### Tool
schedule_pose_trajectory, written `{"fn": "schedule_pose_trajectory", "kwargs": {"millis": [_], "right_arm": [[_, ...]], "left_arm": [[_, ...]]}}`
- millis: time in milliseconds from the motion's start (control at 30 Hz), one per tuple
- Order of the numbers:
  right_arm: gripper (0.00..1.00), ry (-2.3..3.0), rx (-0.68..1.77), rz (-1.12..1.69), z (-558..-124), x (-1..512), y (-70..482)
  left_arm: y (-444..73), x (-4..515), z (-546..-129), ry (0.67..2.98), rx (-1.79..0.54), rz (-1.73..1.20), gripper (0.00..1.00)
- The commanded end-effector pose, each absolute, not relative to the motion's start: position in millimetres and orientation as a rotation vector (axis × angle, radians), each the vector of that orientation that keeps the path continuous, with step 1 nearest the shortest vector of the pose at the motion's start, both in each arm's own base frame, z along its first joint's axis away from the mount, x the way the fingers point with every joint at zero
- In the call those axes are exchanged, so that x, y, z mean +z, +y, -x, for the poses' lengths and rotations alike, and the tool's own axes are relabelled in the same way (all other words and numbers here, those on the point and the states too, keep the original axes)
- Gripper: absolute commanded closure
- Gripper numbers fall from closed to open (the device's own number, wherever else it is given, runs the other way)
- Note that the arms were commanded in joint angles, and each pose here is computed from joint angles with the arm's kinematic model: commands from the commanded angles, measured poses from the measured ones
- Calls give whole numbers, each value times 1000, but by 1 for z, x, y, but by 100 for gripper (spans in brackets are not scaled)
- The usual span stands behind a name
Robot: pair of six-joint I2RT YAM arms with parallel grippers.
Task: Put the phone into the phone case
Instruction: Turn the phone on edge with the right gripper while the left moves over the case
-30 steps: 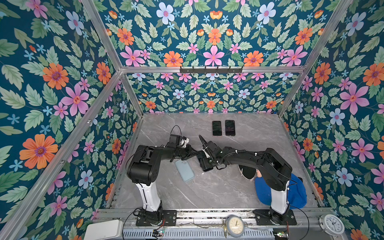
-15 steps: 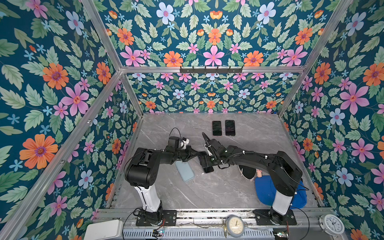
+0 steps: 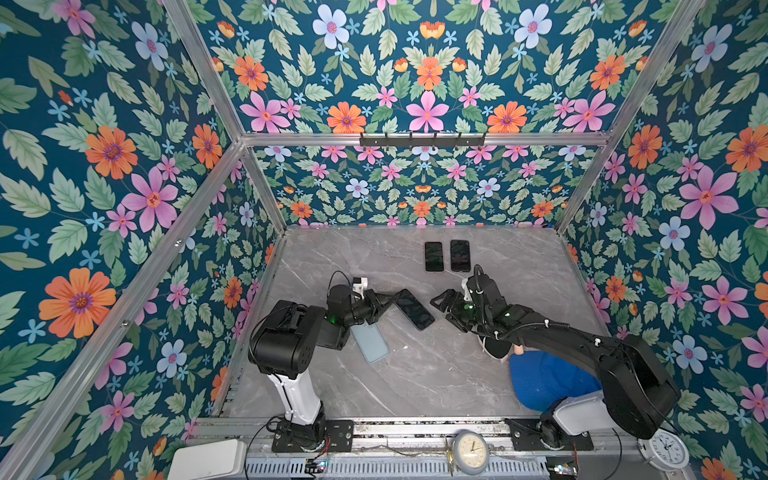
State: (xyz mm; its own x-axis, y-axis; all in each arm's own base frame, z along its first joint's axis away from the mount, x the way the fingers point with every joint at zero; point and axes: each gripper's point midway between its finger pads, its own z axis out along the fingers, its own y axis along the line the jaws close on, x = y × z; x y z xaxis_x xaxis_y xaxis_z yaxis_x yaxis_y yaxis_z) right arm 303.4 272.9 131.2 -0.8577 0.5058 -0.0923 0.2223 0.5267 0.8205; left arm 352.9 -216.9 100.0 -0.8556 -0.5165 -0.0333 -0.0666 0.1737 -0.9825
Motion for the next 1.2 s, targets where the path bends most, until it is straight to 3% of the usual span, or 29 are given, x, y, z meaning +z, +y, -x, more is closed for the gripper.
{"fn": "schedule_pose_trajectory", "kwargs": {"millis": [0,367,733,1000,1167], "right_arm": [[23,2286,1521,-712,-314,163,285],[35,2180,1704,-711,-316,164,295],[74,2136,1780,-655,-320,173,304],[87,2147,1759,-660,-320,170,303],[91,2201,1714,-652,-317,165,302]], "left_arm": [[-213,142,-362,1888,-1830,544,100],[-218,165,-368,1782,-1900,579,100],[-217,167,-366,1747,-1935,609,100],[-219,170,-365,1743,-1956,596,100],[-218,162,-361,1828,-1873,569,70]]}}
